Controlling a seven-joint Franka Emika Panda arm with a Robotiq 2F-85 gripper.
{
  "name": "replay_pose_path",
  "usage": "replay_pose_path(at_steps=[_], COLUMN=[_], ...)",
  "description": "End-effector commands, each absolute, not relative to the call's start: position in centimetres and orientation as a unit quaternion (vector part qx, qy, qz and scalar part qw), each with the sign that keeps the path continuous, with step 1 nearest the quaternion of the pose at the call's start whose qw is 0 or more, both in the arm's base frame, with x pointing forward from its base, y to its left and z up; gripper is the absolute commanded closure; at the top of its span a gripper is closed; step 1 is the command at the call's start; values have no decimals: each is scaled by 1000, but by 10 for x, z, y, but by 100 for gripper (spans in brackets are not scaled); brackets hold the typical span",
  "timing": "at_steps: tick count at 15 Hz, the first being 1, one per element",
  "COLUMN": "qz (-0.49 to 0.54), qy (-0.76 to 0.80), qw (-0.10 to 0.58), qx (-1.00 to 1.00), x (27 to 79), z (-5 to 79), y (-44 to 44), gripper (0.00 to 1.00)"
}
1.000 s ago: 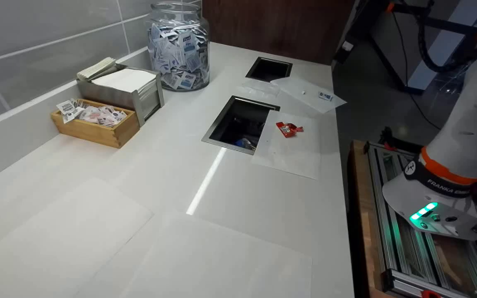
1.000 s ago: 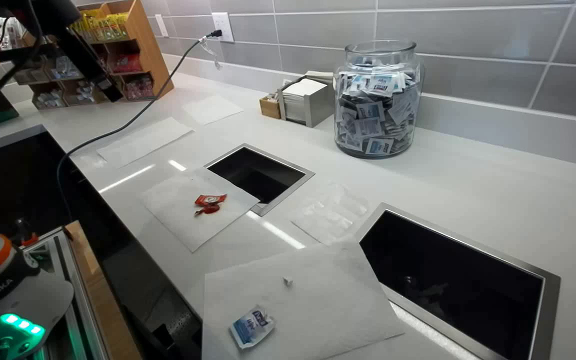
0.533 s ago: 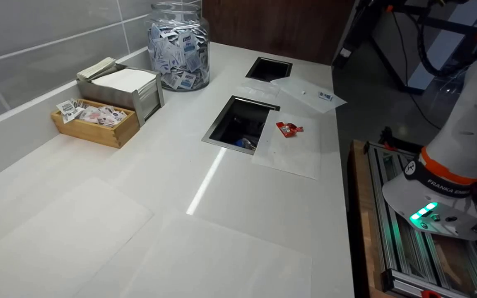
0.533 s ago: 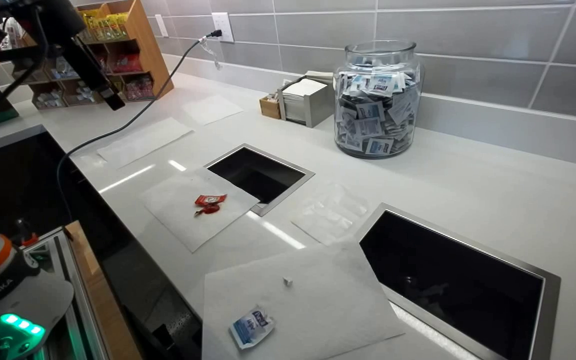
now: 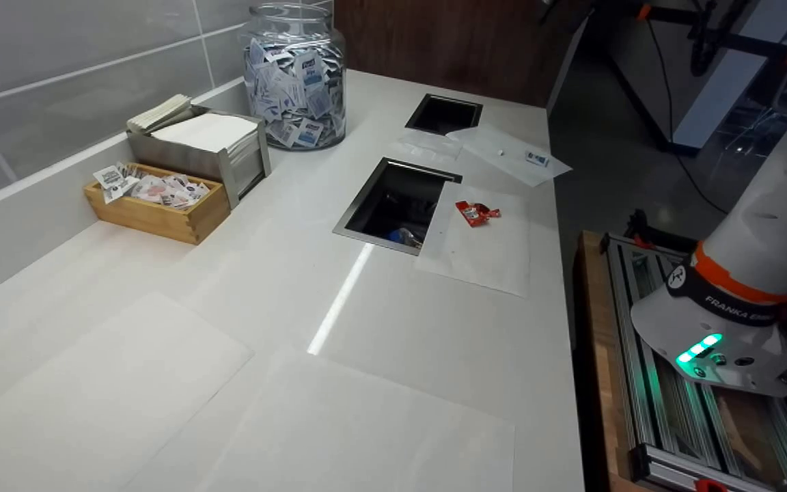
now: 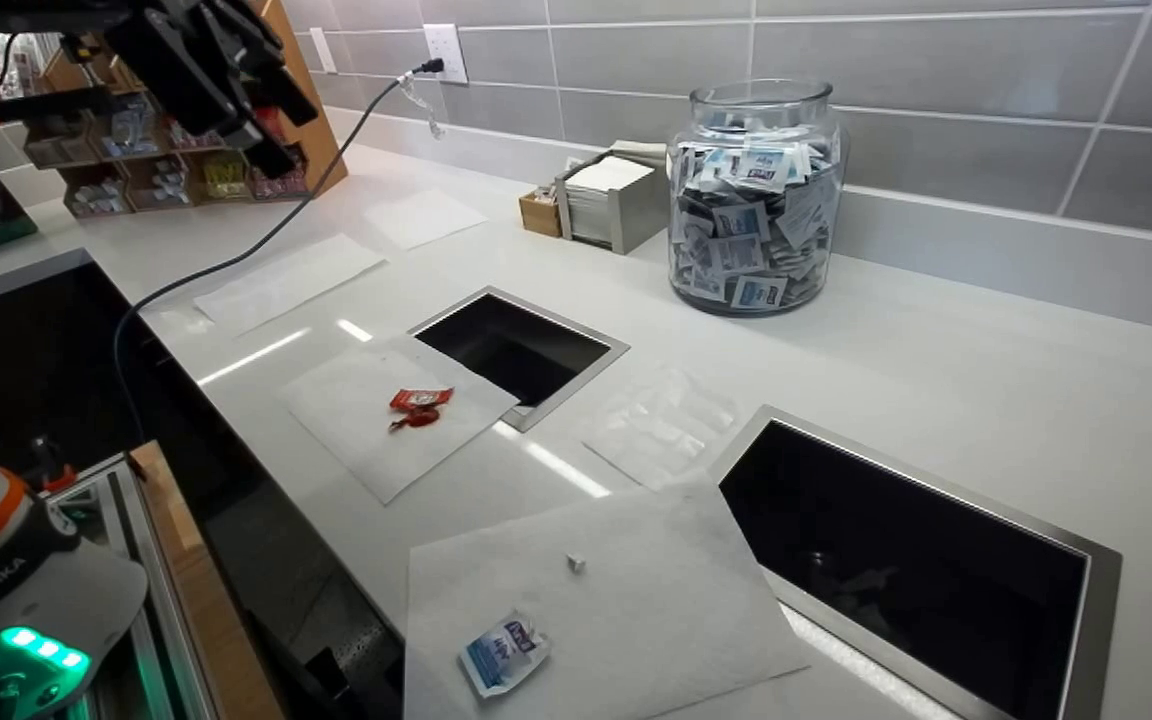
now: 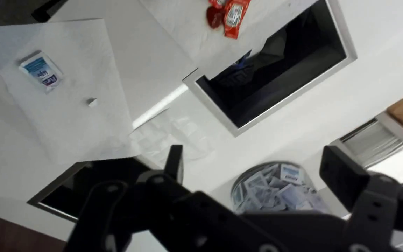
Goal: Use the napkin in the middle to wipe the counter
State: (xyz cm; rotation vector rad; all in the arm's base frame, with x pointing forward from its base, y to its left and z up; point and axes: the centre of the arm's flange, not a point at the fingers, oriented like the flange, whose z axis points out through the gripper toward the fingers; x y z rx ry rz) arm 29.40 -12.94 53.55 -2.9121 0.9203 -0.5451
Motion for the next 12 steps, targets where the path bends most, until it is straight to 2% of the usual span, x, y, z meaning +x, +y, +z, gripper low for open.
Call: replay_pose_path(at_steps=[1,2,3,10,12], qz=[-172,-181,-188,-191,-170], qy=[383,393,361,362,414], qw=[14,0,15,12,31], qx=[-907,-902,-914,-913,-894], x=[335,342,312,317,336], z=[537,533,538,540,535], y=[-179,-188,-169,-172,-201], gripper=[0,0,0,0,0])
